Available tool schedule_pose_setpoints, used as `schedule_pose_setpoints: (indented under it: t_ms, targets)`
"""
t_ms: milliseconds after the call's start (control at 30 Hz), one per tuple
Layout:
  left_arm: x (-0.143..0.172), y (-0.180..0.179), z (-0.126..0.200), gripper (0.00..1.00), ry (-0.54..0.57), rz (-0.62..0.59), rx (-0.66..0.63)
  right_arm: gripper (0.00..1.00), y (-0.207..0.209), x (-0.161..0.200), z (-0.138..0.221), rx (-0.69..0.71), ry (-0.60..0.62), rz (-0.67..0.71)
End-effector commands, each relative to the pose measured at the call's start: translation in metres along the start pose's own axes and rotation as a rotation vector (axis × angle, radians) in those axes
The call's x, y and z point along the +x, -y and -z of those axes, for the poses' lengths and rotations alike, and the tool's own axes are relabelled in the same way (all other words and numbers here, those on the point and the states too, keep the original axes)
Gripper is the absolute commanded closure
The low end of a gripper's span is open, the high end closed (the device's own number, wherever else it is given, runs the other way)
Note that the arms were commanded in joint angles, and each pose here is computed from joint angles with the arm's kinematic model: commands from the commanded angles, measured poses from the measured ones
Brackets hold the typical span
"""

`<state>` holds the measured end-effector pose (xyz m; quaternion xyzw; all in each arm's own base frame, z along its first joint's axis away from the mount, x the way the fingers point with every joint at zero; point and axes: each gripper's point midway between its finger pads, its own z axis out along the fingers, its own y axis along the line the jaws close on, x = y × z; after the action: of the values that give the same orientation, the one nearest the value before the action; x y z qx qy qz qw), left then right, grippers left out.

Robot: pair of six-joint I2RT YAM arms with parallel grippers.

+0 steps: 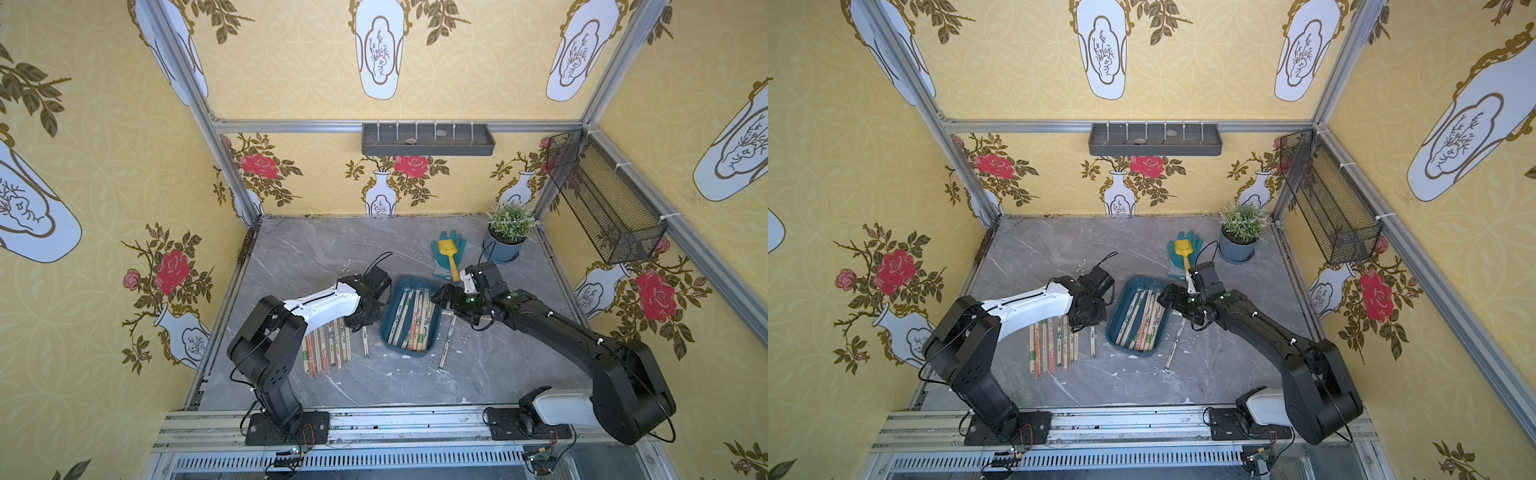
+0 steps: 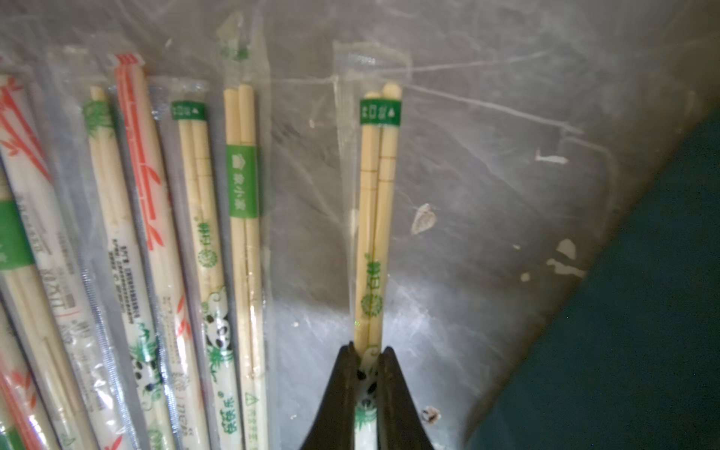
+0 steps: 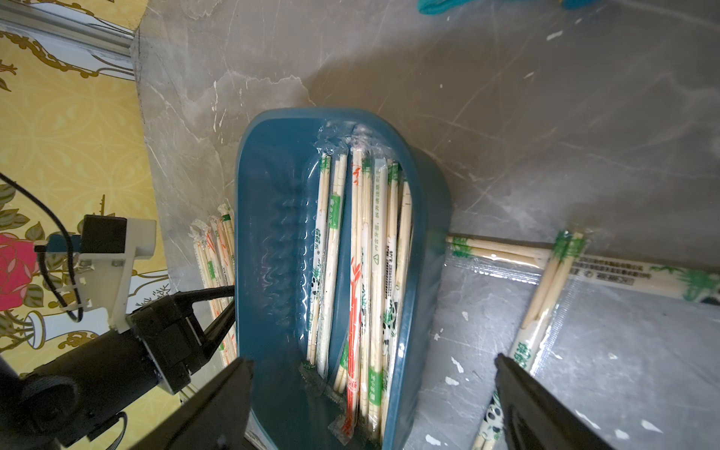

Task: Take the paired disposable chopsticks out of the storage box
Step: Place the paired disposable chopsticks at the center of the board, then pick up the paired disposable chopsticks from the storage box.

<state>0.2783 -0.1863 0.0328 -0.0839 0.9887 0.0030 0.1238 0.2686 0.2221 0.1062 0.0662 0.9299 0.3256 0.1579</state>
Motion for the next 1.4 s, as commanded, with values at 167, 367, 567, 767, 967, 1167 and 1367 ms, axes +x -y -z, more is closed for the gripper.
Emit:
schedule_pose_setpoints:
  t_ms: [167,367,567,767,967,1167,1367]
  targets:
    - [-0.002,-0.02,-0.013,0.96,0.003,-0.004,-0.061,0.03,-0.003,-0.001,-0.001,-0.008,0.004,0.012]
    - [-0.009,-0.02,-0.005,0.77,0.023,-0.018,-0.057,0.02,-0.003,-0.002,-0.001,-0.01,0.004,0.014]
    - [-0.022,-0.014,0.016,0.64,0.061,-0.037,-0.028,0.02,-0.003,-0.002,-0.002,-0.01,0.004,0.014]
    - [-0.036,0.006,0.046,0.6,0.107,-0.066,0.077,0.02,-0.002,-0.001,-0.002,-0.011,0.004,0.014]
    - [-0.043,0.059,0.076,0.57,0.151,-0.175,0.237,0.03,-0.001,0.0,-0.003,-0.011,0.003,0.01]
    - [-0.038,0.114,0.088,0.57,0.158,-0.303,0.34,0.03,0.002,0.003,-0.005,-0.006,-0.003,0.007]
    - [-0.028,0.147,0.071,0.59,0.109,-0.356,0.363,0.02,0.003,0.003,-0.002,-0.003,0.005,0.007]
